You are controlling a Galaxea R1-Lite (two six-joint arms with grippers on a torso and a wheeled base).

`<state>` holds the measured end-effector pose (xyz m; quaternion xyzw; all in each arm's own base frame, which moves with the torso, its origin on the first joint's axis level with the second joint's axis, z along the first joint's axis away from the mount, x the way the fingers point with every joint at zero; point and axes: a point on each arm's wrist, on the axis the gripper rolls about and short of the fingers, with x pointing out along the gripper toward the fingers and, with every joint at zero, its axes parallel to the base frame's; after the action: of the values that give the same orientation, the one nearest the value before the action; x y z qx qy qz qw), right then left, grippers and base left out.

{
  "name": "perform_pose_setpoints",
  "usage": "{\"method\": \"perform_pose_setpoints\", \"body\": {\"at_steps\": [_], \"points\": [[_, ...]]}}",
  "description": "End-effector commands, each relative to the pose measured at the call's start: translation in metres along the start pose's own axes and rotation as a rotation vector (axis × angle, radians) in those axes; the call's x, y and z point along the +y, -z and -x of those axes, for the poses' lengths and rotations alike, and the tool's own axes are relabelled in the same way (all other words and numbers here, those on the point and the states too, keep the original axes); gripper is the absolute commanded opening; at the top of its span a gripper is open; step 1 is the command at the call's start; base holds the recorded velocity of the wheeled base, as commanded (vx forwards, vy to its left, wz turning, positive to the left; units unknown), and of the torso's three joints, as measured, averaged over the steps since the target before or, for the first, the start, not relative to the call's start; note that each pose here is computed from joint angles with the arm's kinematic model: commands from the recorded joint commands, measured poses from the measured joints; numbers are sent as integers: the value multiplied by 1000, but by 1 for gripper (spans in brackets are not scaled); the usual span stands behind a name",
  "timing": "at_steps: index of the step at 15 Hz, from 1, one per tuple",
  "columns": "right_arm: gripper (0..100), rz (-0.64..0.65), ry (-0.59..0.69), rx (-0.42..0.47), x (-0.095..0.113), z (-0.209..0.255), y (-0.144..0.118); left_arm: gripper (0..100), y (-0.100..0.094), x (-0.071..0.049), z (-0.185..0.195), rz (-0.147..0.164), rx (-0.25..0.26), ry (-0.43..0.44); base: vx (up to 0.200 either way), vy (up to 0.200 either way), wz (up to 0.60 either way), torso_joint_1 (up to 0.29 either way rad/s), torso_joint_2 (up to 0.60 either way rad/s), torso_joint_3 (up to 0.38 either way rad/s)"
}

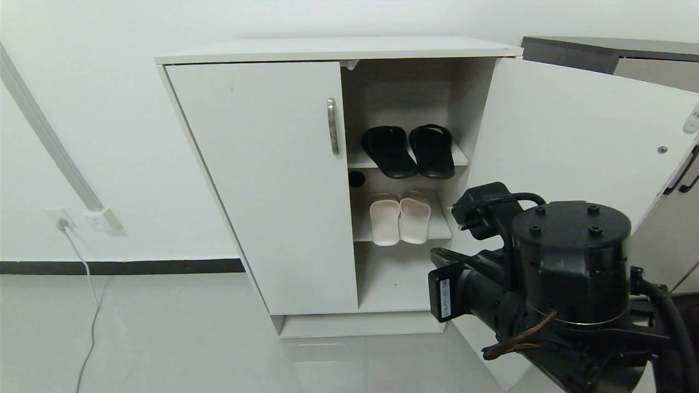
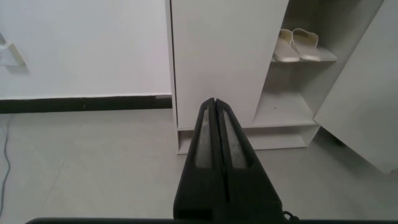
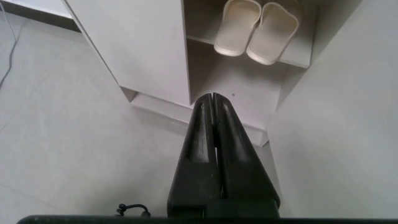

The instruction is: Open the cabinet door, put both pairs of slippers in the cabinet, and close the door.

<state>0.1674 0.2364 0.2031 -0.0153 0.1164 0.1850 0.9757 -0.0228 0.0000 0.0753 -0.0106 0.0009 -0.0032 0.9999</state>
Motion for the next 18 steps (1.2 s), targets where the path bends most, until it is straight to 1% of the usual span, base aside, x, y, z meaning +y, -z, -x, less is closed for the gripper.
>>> {"method": "perform_pose_setpoints", "body": {"at_steps": [1, 3, 6, 11, 18], "points": [[0, 5, 4, 6, 0, -2, 2, 0, 0, 0, 0, 0, 1, 0, 0, 0, 0, 0, 0, 0], [0, 9, 7, 10, 1, -3, 3, 0, 0, 0, 0, -7, 1, 4, 0, 0, 0, 2, -117, -134], [0, 9, 8, 8, 1, -3, 3, 0, 0, 0, 0, -11, 1, 3, 0, 0, 0, 14, -230, -349], [0, 13, 18, 3, -1, -1, 1, 0, 0, 0, 0, -11, 1, 3, 0, 0, 0, 61, -504, -364], [0, 14, 32, 11, -5, -5, 3, 0, 0, 0, 0, -11, 1, 3, 0, 0, 0, 136, -470, -334]]}}
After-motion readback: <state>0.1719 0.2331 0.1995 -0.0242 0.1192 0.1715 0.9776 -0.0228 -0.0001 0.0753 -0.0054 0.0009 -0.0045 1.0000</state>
